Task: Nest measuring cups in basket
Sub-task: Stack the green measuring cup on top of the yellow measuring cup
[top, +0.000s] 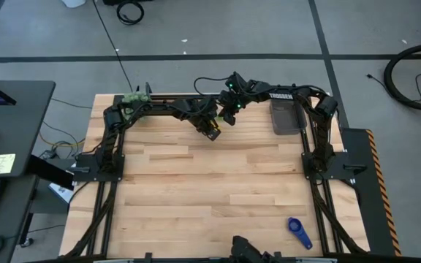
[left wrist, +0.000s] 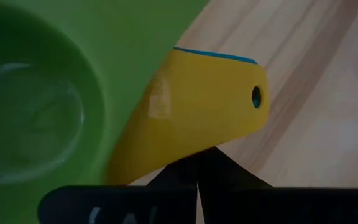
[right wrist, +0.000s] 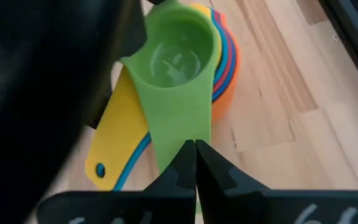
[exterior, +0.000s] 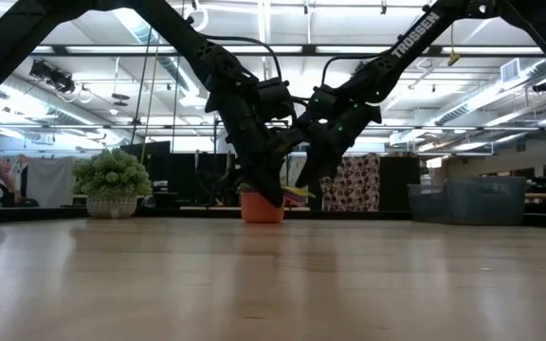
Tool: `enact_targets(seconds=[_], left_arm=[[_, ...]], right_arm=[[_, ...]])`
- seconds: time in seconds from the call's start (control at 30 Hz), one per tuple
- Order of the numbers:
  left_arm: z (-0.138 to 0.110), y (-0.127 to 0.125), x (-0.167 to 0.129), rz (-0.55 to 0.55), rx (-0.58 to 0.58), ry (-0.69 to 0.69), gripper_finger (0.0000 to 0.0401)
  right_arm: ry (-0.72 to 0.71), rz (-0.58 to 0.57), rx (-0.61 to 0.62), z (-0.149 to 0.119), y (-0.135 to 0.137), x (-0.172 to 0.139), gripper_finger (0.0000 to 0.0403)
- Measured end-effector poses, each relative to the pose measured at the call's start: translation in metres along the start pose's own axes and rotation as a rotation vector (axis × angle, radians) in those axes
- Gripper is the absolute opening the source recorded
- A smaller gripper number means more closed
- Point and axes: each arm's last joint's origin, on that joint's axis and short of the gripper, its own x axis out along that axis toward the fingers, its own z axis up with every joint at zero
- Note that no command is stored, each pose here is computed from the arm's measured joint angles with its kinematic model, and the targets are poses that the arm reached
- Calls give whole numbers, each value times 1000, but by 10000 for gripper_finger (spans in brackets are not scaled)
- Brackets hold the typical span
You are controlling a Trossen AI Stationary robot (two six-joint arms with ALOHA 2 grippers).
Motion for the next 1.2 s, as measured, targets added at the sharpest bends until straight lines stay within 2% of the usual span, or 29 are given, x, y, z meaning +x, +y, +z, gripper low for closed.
enact_targets(seconds=[0.47, 0.77, 1.0, 1.2], left_arm=[[0, 0, 0, 1, -1, 0, 0], [1, 2, -1, 3, -6, -2, 0], [2, 2, -1, -4, -6, -8, 0], [4, 5, -2, -4, -11, -21, 0]], right_arm=[[-64, -123, 6, 12, -23, -20, 2], [-20, -106, -18, 0, -26, -10, 2], [23, -59, 31, -12, -33, 11, 1], [35, -5, 75, -16, -32, 15, 1]])
